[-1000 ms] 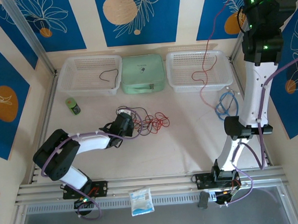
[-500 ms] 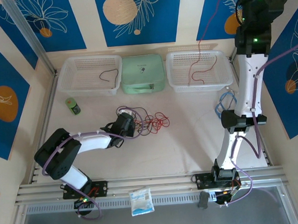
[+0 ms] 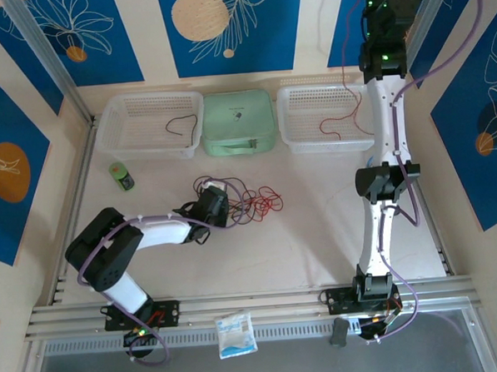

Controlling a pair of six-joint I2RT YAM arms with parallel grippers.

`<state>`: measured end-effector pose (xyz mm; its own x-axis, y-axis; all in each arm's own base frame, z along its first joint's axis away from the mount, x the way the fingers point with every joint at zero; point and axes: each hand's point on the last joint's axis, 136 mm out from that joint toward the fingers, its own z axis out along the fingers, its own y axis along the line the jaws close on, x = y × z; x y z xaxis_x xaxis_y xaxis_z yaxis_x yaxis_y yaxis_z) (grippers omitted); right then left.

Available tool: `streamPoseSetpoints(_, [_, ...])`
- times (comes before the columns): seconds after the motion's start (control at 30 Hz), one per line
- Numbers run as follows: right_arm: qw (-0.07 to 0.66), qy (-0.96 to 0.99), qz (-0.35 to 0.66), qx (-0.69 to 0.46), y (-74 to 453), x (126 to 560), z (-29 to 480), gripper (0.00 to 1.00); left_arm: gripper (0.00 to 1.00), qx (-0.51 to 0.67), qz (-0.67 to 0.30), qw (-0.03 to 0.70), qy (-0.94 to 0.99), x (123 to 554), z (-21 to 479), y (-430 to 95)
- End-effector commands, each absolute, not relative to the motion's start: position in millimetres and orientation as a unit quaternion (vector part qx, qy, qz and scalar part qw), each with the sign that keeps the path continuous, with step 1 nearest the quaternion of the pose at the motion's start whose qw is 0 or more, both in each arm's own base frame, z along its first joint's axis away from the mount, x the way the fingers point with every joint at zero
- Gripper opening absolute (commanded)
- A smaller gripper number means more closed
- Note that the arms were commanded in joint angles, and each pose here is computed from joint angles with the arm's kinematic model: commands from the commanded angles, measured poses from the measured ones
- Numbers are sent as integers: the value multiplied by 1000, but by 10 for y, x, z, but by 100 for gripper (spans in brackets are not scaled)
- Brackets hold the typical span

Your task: Untangle the cables

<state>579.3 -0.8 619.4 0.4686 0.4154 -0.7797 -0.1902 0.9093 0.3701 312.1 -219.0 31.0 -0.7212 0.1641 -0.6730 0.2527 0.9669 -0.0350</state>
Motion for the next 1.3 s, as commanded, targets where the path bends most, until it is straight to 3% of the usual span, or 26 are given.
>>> streamPoseSetpoints(0.0, [846, 497, 161, 100, 88, 5882, 6088, 0, 38, 115, -62, 346, 929, 3109, 284, -2253])
streamPoseSetpoints(0.3, [737, 654, 148, 85, 468, 6400, 4826, 0, 37, 118, -65, 345, 929, 3118, 269, -2289])
streamPoseSetpoints(0.53, [702, 693, 105, 124, 415, 6105, 3858, 0, 40, 117, -63, 356, 925, 3113, 394, -2251])
streamPoseSetpoints(0.77, [642, 742, 72, 179, 126, 5809, 2990, 0, 57, 136, -80, 390, 907, 3170, 882, -2330])
streamPoseSetpoints(1.0, [549, 806, 16, 220, -256, 5911, 2163, 0, 79, 165, -97, 432, 881, 3217, 1585, -2408])
streamPoseSetpoints(1.27, [410, 869, 1, 278, -528, 5976, 1311, 0, 90, 158, -95, 456, 870, 3131, 2147, -2266])
